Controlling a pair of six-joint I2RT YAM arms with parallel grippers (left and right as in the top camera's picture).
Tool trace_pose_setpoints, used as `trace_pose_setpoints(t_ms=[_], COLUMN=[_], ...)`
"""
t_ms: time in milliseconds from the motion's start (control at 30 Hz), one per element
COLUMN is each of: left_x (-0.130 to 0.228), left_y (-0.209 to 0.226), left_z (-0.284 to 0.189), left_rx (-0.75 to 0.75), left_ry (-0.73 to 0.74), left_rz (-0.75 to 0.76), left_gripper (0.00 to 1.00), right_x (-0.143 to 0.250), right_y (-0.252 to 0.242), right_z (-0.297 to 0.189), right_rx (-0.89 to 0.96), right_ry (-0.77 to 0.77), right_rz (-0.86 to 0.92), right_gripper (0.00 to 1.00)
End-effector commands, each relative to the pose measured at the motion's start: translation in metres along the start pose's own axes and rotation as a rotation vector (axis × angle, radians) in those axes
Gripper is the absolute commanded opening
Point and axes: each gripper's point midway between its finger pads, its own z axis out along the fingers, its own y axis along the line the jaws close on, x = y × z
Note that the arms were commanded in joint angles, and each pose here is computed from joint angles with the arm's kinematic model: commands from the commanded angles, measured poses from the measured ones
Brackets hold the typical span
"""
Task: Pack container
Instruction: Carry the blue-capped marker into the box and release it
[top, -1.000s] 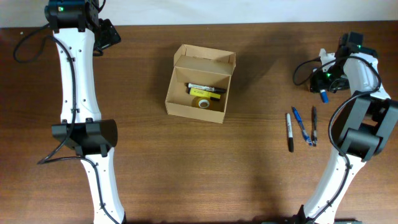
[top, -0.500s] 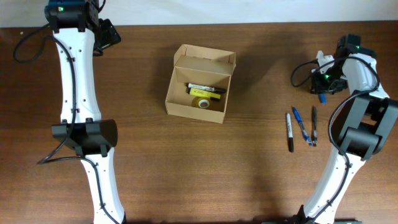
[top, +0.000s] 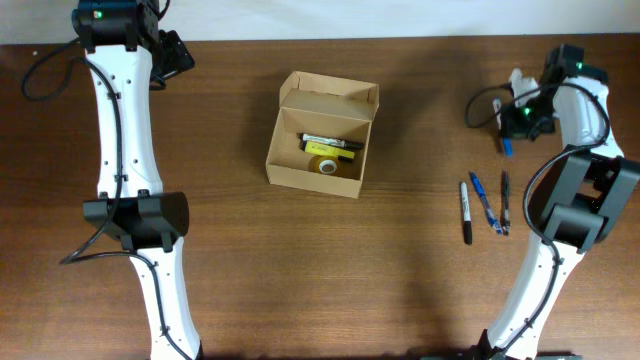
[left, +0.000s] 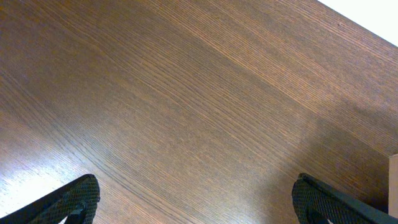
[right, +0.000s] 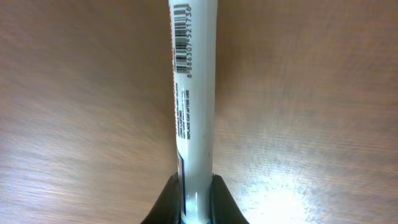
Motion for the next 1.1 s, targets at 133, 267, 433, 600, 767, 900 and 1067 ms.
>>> trace_pose_setpoints(t_ms=[133,267,433,600,767,900,1067], left_x=[-0.001,-0.002,-0.002,-0.002,-0.002,-0.002,-0.002], left_y=[0.004,0.004,0.004,0.004,0.004,0.004,0.004], left_z=[0.003,0.003,0.003,0.003,0.003,0.003,0.003], left_rx=[-0.014,-0.014,-0.014,-0.014,-0.014,-0.014,-0.014], left_ry=[-0.001,-0.001,-0.001,-0.001,-0.001,-0.001,-0.001], left_rz=[0.005,0.005,0.005,0.005,0.005,0.005,0.005], left_gripper=[1.00,1.00,1.00,1.00,1.00,1.00,1.00], right_x=[-0.090,-0.108,-0.094,-0.060,-0.028,-0.014,-0.001], right_y=[0.091,0.168,0.276,0.351,0.393,0.393,0.383], right_z=[-0.110,-0.165,-0.198,-0.184,-0.157,-0.128,-0.086], right_rx=[-0.047,-0.059,-0.048,-0.044,-0.069,-0.057,-0.063], right_ry=[-0.285,-0.385,-0.415,-0.336,-0.235,-0.142,-0.037], right_rz=[-0.113,-0.256,-0.506,-0.745,-0.897,-0.955,-0.968], right_gripper=[0.06,0.05,0.04,0.05,0.04,0.05,0.04])
